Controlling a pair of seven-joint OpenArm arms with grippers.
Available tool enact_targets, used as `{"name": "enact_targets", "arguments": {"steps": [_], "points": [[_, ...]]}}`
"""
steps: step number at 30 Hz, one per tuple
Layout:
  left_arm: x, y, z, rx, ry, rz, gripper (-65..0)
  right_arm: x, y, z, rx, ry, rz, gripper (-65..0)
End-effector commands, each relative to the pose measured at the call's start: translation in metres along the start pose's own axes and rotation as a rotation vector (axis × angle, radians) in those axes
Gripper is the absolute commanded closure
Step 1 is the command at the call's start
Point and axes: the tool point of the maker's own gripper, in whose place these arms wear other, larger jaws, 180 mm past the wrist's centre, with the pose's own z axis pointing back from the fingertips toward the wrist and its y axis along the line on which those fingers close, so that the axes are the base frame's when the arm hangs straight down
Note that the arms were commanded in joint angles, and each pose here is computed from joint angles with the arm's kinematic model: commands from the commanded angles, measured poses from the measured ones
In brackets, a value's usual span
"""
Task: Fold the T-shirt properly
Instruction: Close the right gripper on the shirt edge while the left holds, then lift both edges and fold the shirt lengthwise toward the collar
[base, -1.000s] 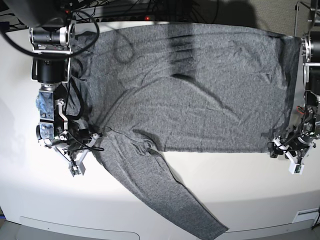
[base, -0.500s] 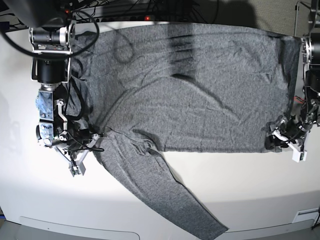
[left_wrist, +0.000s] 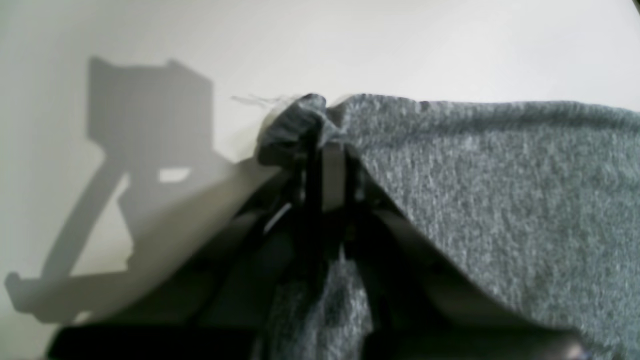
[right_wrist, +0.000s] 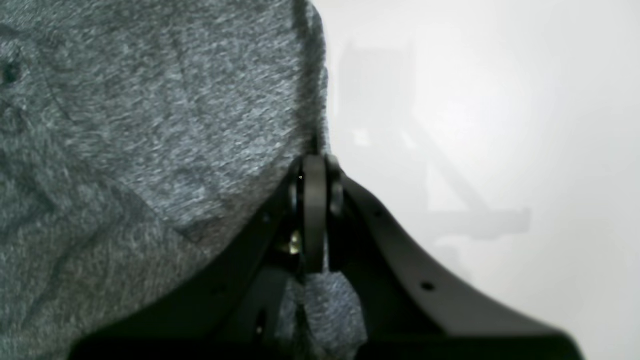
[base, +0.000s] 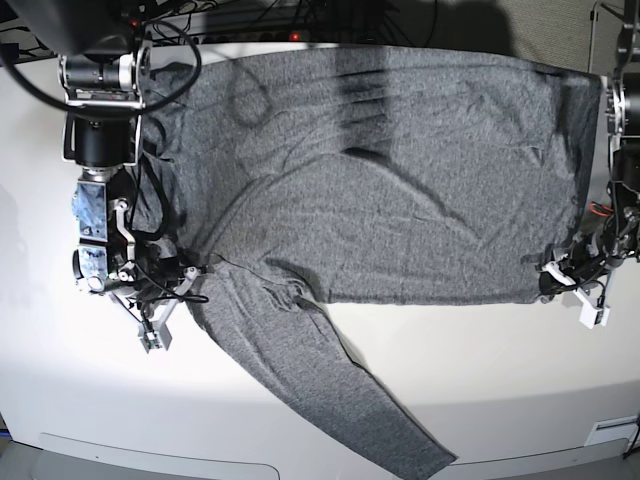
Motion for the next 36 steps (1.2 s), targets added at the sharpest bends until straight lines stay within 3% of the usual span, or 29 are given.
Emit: {"name": "enact_targets", "arguments": {"steps": [1,9,17,30,36], "points": [[0.025,0.004,0.005,0.001,-0.058,-0.017,-0.6,0.027,-0.009,0.008,-0.016,-0.066,0.011,0.0],[0.041,0.004,0.007,0.000,-0.146,-0.018,-0.6,0.027,-0.009,0.008,-0.016,-0.067,0.011,0.0],[0.068,0.003,0.013,-0.002,-0.298,-0.017,-0.6,0.028,-0.008,0.008,-0.014,-0.071,0.009,0.0],[0.066,0.024,0.026,0.024,-0.259,-0.039,-0.6,0.054,-0.003,0.030,-0.015,-0.125,0.090,0.0],[0.070,0.019,0.031,-0.003,-0.231,-0.082,-0.6,0.038,0.005,0.032,-0.011,-0.119,0.105,0.0]]}}
